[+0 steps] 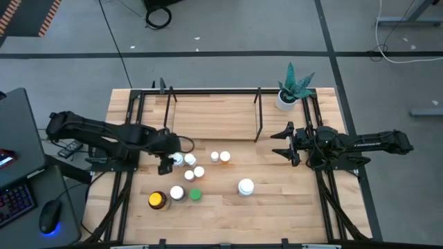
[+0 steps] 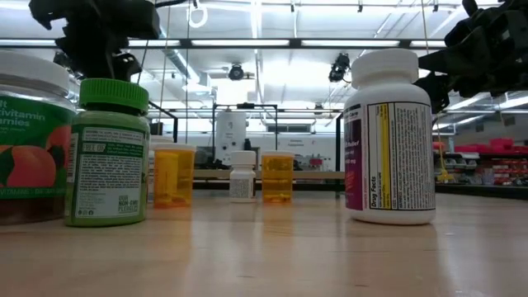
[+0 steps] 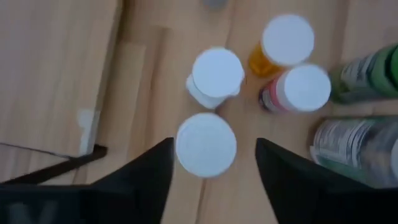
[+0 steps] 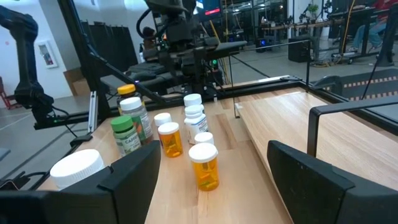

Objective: Pick and place medicine bottles onto shelf by color
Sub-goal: Put the left white bottle on the shelf

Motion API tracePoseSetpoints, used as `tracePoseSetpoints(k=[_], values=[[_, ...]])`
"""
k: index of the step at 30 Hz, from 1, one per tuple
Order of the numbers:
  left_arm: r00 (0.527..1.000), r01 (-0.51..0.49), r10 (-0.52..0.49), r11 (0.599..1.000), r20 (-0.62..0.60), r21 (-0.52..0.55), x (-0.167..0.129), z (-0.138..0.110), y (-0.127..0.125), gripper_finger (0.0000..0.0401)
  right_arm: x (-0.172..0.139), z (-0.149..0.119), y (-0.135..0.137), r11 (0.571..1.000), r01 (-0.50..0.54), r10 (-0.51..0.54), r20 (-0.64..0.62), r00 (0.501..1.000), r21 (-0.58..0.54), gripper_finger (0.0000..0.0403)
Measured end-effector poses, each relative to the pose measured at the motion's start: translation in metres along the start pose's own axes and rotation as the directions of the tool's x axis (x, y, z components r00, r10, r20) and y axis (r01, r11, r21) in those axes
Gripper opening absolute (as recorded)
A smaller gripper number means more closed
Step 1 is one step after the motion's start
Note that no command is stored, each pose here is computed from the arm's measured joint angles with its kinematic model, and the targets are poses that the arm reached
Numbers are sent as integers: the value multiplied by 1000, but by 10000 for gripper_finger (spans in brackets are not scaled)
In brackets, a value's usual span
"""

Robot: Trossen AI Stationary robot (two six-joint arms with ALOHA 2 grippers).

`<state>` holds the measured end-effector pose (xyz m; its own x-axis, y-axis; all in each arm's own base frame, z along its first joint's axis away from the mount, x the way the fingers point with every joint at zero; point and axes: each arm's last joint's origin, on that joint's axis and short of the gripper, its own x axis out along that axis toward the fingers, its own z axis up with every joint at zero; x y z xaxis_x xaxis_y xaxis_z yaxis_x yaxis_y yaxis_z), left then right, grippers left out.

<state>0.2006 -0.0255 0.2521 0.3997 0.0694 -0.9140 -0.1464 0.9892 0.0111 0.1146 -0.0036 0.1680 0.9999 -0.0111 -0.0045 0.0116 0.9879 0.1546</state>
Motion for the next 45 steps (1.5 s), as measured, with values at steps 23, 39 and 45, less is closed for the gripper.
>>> tracePoseSetpoints(k=[23,39,45], values=[[975,-12,39,992,-220,123,51,11,-4,327,0,3,0,1000,-5,5,30,1000,-1,303],[946,8,48,985,-320,170,77,11,-8,256,0,4,1,1000,-6,6,41,999,-1,303],[943,7,50,985,-329,171,77,10,-8,225,0,4,1,1000,-6,6,41,999,-1,303]])
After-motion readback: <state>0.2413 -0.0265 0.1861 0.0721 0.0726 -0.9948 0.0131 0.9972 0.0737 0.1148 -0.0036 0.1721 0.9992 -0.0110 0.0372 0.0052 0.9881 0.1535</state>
